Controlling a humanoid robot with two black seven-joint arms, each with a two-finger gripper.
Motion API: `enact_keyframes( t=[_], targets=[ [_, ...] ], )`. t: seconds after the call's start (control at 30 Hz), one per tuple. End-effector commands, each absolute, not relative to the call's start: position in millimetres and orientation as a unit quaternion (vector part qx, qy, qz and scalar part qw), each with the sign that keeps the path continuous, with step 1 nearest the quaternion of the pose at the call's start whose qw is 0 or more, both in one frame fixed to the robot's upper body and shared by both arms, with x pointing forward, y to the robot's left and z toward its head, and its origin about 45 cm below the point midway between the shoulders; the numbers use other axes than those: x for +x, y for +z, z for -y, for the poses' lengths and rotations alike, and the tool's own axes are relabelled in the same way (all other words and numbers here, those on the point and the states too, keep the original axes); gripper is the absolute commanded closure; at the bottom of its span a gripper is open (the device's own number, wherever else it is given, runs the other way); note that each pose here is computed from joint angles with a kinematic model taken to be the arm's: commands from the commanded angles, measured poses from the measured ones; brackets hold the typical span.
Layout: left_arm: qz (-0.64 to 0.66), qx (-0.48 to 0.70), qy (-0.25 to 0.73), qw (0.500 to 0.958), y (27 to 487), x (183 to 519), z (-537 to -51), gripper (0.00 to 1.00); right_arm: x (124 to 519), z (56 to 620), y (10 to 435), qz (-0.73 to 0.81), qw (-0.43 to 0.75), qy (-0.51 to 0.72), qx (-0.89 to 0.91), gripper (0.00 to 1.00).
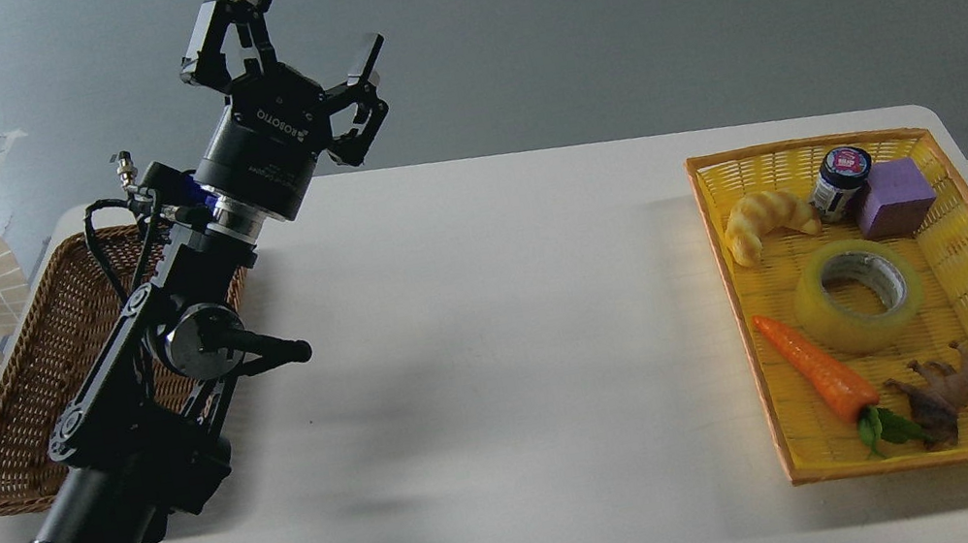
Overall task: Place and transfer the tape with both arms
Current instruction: 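Reach the right gripper down into the yellow tray toward the tape roll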
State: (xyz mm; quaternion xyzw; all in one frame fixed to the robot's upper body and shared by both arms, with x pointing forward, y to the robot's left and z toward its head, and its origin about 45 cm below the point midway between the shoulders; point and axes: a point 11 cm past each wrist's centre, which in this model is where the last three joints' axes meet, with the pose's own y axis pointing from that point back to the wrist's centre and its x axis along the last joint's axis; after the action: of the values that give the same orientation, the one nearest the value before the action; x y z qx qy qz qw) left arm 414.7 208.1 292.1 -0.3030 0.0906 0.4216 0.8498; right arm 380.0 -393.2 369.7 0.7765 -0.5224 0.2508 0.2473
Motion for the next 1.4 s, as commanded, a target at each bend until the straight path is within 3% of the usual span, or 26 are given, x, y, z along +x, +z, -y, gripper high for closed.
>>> enact_keyframes(
  t=[0.0,0.2,0.33,0.9,1.37],
  targets=[
    [-0.094,-0.301,0.425,0.848,288,414,-210,0.02,377,405,369,0.519,0.297,0.275,0.753,0.00],
    [-0.096,-0.299,0.427,0.848,285,413,-210,0.02,378,403,339,0.457,0.415,0.318,0.719,0.00],
    [-0.096,-0.299,0.427,0.848,285,413,-211,0.02,378,399,294,0.406,0.479,0.318,0.710,0.02],
    [-0.096,-0.298,0.429,0.847,285,413,-212,0.02,357,407,219,0.348,0.557,0.280,0.700,0.02],
    [-0.092,-0.292,0.431,0.849,282,411,-220,0.02,350,389,194,0.294,0.575,0.304,0.700,0.04]
  ],
)
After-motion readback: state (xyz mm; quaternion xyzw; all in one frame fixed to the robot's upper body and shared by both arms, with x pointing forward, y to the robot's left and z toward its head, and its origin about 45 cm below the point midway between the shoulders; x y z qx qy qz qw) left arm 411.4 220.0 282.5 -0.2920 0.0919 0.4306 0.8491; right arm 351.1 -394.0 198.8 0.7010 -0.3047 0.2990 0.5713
